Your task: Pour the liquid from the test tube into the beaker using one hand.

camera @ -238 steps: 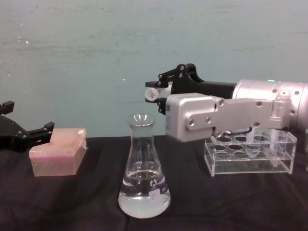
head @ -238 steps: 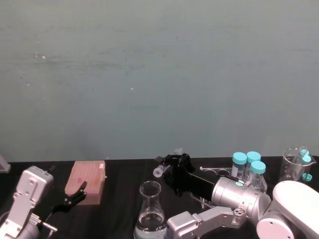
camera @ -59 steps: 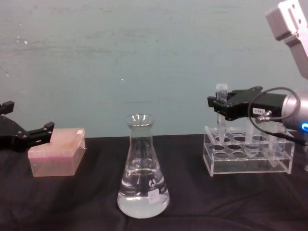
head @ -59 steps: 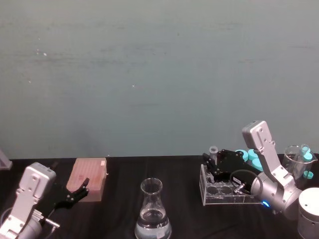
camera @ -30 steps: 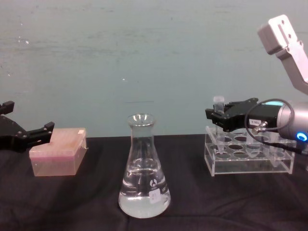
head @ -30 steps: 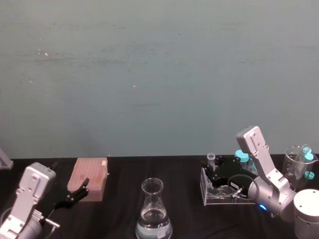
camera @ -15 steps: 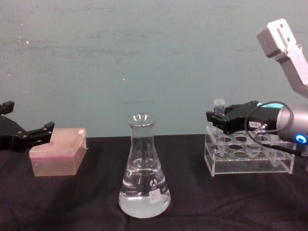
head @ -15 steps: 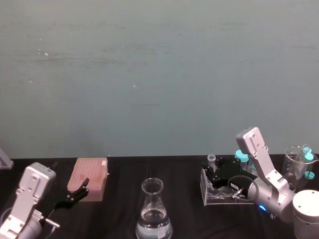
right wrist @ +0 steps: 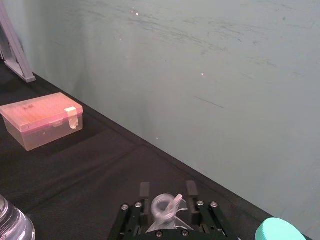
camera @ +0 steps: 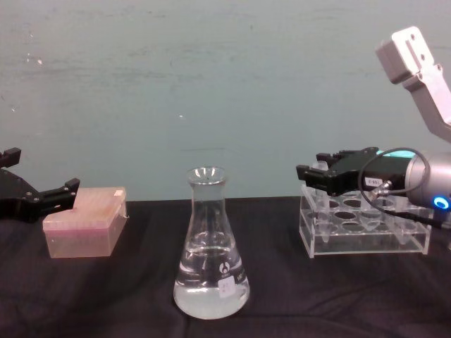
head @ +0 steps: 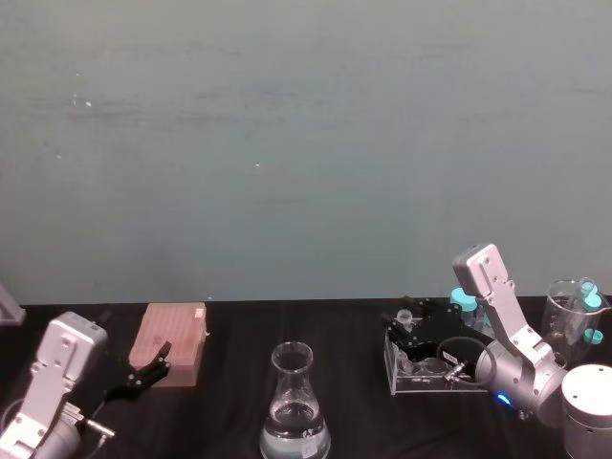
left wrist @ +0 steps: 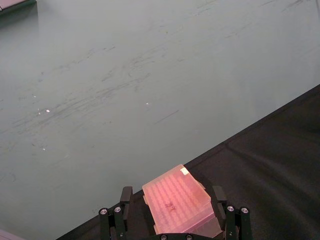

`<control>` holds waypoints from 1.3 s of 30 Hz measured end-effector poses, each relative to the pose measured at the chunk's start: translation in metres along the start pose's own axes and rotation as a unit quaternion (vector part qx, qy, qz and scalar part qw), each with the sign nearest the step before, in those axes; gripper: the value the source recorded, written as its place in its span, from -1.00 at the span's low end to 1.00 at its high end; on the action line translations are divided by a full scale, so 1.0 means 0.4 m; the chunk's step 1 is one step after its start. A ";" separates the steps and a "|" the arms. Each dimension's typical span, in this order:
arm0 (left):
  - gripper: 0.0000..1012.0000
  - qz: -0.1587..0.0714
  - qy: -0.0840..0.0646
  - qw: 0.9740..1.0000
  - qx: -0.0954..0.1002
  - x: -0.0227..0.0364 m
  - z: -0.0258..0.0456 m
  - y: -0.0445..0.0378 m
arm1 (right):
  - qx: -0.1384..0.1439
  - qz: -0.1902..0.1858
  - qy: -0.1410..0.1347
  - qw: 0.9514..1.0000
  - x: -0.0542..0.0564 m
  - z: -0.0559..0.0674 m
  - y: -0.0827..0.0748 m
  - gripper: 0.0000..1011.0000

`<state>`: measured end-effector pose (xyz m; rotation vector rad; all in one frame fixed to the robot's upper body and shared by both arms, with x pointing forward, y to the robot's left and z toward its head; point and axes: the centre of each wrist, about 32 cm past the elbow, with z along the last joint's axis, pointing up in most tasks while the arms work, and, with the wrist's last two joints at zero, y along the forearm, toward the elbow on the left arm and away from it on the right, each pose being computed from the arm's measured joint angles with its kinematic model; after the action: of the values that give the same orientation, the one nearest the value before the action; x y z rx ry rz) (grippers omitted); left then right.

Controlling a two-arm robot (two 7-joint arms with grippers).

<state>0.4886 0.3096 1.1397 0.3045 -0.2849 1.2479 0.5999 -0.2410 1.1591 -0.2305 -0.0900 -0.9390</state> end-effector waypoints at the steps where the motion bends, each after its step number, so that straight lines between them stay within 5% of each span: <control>1: 0.98 0.000 0.000 1.000 0.000 0.000 0.000 0.000 | 0.000 0.000 0.000 1.000 0.000 0.000 0.000 -0.06; 20: 0.98 0.000 0.000 1.000 0.000 0.000 0.000 0.000 | 0.000 -0.001 -0.001 1.000 0.000 0.000 -0.001 0.96; 39: 0.98 0.000 0.000 1.000 0.000 0.000 0.000 0.000 | 0.000 -0.001 -0.001 1.000 0.000 0.000 -0.001 0.98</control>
<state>0.4886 0.3096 1.1398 0.3044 -0.2850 1.2479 0.5996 -0.2411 1.1593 -0.2308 -0.0919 -0.9398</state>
